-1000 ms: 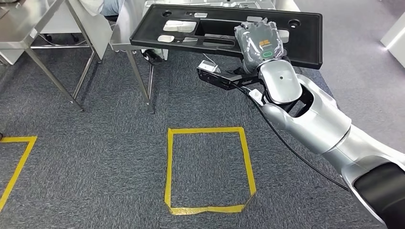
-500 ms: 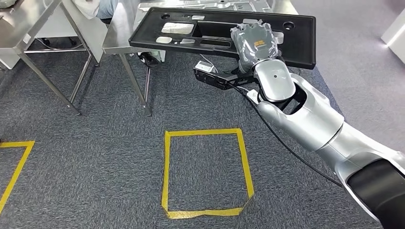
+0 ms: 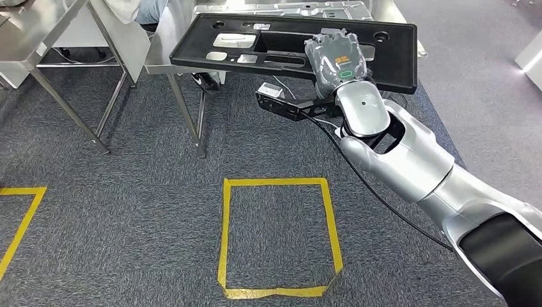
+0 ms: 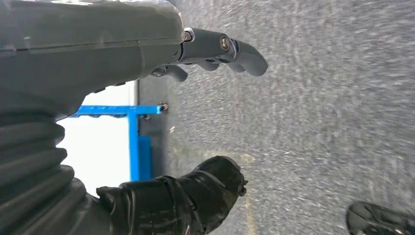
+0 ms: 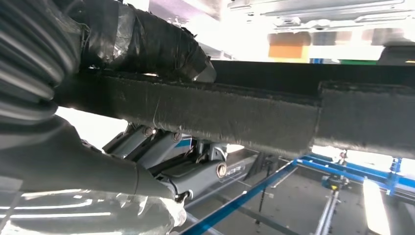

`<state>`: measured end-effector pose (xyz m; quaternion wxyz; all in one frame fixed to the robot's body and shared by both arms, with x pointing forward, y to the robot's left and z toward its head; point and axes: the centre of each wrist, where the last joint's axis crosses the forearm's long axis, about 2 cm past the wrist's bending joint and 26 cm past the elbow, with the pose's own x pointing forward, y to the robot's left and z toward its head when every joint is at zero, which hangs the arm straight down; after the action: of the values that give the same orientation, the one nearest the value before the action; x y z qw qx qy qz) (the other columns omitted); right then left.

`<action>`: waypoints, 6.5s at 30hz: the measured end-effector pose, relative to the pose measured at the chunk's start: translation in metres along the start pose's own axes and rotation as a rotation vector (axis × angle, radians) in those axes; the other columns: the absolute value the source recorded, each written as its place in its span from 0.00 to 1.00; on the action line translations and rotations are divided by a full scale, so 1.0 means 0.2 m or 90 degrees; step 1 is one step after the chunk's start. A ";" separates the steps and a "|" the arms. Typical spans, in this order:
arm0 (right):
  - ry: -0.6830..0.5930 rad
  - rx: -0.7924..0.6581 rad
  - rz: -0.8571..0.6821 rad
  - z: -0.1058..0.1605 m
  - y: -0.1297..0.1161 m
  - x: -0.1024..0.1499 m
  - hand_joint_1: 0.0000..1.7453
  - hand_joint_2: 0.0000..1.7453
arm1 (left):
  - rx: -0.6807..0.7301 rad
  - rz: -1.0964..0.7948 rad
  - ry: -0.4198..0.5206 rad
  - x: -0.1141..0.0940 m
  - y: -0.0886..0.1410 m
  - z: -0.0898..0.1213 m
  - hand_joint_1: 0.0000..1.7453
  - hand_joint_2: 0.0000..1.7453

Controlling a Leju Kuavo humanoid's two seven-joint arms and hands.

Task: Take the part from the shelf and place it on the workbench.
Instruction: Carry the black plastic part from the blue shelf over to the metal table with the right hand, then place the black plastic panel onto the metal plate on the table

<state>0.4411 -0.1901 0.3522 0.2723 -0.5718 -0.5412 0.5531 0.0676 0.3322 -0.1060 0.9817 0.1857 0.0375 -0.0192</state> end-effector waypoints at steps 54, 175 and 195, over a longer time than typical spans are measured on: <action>-0.032 0.025 0.026 -0.04 -0.01 0.08 1.00 1.00 | -0.008 -0.008 0.004 0.00 0.00 0.00 0.00 1.00; 0.018 0.060 -0.006 0.02 0.18 -0.06 1.00 1.00 | -0.002 -0.030 -0.011 0.01 -0.01 0.00 0.00 1.00; 0.007 0.075 -0.017 0.04 0.23 0.00 1.00 1.00 | -0.006 -0.031 -0.003 0.00 -0.02 0.01 0.00 1.00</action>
<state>0.4489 -0.2050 0.3084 0.3164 -0.5505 -0.5138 0.5770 0.0681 0.3286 -0.1062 0.9820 0.1797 0.0394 -0.0435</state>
